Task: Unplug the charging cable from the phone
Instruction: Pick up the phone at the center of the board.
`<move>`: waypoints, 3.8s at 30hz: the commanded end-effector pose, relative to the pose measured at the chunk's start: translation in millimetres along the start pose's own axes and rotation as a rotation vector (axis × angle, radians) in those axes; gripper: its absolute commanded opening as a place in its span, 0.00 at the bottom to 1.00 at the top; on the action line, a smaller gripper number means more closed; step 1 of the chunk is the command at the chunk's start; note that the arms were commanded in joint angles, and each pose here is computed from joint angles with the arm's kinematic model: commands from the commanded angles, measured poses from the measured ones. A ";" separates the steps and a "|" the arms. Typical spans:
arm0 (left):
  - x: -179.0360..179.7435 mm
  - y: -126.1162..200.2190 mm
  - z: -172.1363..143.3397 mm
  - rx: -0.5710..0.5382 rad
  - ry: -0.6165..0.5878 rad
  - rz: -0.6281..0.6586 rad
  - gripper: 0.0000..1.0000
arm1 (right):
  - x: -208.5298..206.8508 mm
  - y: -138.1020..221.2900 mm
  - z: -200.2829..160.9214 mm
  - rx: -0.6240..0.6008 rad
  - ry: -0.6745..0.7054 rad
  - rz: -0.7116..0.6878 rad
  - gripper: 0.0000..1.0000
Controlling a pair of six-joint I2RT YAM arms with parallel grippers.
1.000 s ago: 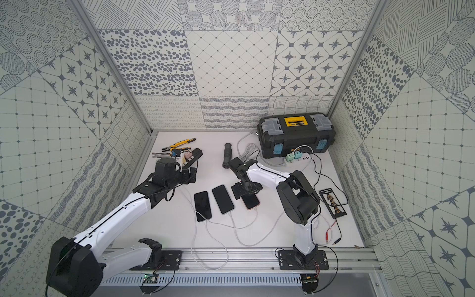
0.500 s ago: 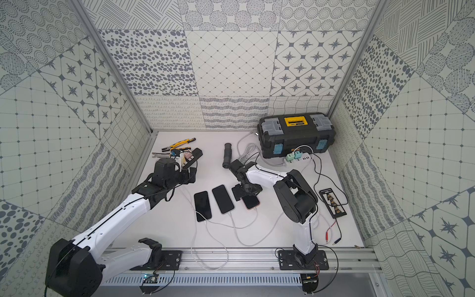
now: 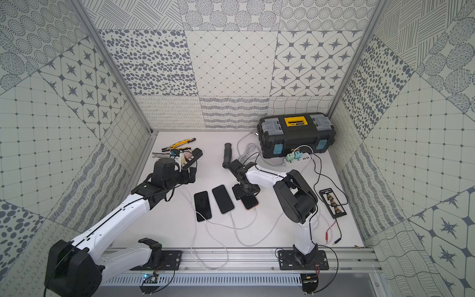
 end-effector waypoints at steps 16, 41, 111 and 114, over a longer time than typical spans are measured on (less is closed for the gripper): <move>-24.6 16.0 21.0 -0.033 0.047 -0.166 0.98 | -7.4 39.8 11.6 -0.152 0.000 -0.020 0.66; -98.2 90.8 70.9 -0.105 -0.031 -0.822 0.98 | 17.2 186.3 36.2 -0.493 0.163 0.779 0.64; -155.1 145.1 80.9 0.047 0.093 -1.491 0.98 | 59.0 310.3 -12.6 -0.569 0.578 1.353 0.63; -155.7 142.3 80.5 0.058 0.095 -1.486 0.98 | 59.8 310.5 -14.0 -0.568 0.580 1.352 0.62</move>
Point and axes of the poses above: each gripper's point midway between its finger pads, its own y axis back along the fingers, its own x axis along the line the jaws close on, z = x × y, the point moved 5 cm from there along y, back along the fingers, and after that the axes turned 1 degree about y, right-handed, at the moved point
